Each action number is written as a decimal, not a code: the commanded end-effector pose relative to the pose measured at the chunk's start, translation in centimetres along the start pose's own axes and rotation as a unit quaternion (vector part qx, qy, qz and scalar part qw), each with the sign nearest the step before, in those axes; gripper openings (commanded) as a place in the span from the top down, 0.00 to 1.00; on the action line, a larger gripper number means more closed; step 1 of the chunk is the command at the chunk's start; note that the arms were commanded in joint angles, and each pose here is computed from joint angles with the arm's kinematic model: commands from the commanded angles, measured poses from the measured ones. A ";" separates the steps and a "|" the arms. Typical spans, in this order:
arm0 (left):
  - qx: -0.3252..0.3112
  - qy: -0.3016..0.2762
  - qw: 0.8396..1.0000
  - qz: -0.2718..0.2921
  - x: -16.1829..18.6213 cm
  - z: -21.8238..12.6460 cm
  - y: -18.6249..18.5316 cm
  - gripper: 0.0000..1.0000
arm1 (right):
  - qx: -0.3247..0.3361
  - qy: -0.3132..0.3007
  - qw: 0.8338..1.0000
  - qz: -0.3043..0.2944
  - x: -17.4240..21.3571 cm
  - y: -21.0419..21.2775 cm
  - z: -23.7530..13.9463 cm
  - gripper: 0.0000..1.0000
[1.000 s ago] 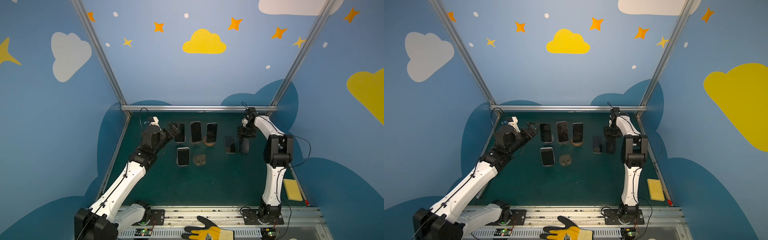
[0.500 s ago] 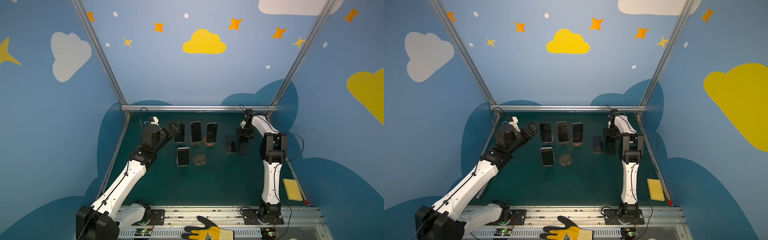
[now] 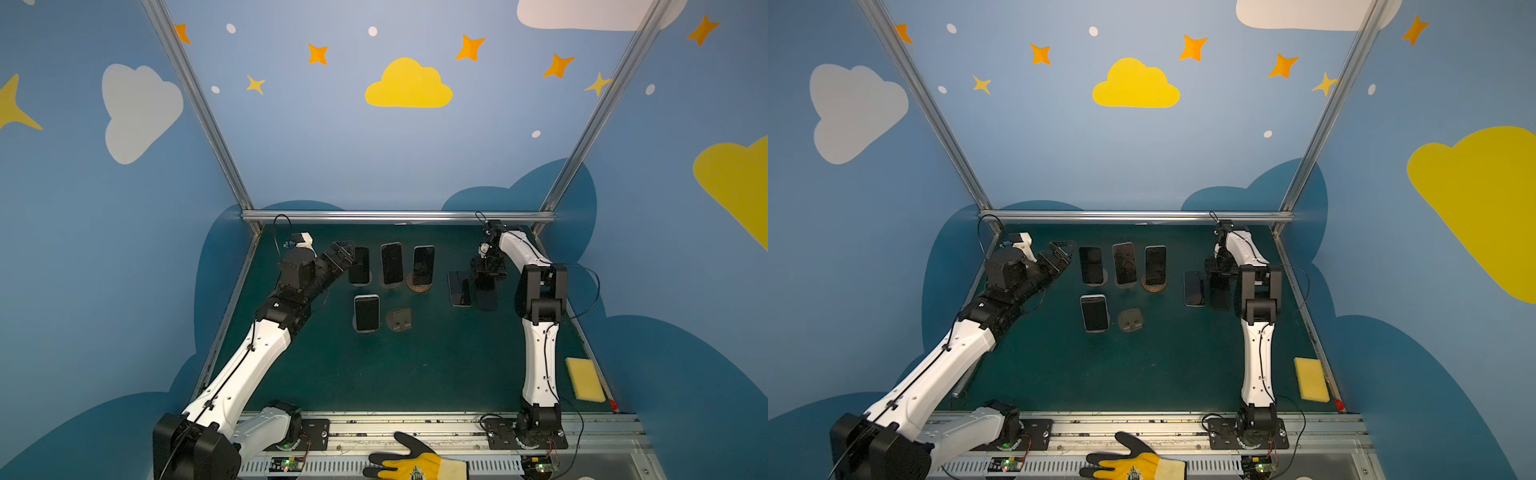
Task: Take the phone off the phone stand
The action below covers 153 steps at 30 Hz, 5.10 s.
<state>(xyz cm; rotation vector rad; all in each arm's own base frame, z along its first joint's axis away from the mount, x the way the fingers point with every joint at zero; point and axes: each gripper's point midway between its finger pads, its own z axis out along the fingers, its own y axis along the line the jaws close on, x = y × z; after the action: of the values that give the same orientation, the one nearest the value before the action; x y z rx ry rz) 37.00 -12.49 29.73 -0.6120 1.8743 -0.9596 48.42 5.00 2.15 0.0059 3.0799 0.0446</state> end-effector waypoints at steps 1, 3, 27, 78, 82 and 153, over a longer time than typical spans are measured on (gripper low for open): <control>0.010 -0.002 1.000 -0.001 -0.2 0.1 -0.2 0.01 | -0.008 0.011 1.000 0.009 0.0 0.9 0.9 0.29; 0.009 -0.004 1.000 -0.001 -0.3 0.1 -0.2 0.01 | -0.006 0.014 1.000 0.008 0.1 0.9 0.9 0.28; 0.014 -0.010 1.000 -0.004 -0.9 -0.3 -0.4 0.02 | -0.005 0.009 1.000 0.011 0.0 1.2 0.4 0.22; -0.143 0.028 0.951 0.272 13.7 -5.1 -3.7 0.00 | -0.051 -0.484 0.867 0.109 16.3 -1.5 -18.6 0.16; -0.164 0.062 0.946 0.272 17.8 -3.7 -2.4 0.00 | -0.053 -0.478 0.870 0.110 16.4 -1.5 -18.2 0.16; -0.348 0.095 0.855 0.373 26.0 9.3 9.0 0.38 | -0.104 -0.452 0.875 0.142 16.4 -0.5 -16.1 0.14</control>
<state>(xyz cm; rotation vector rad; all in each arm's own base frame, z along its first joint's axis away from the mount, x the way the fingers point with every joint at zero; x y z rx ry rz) 32.91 -30.28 6.56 -0.1409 2.3747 0.1777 30.82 4.04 17.01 0.3591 2.1084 0.2815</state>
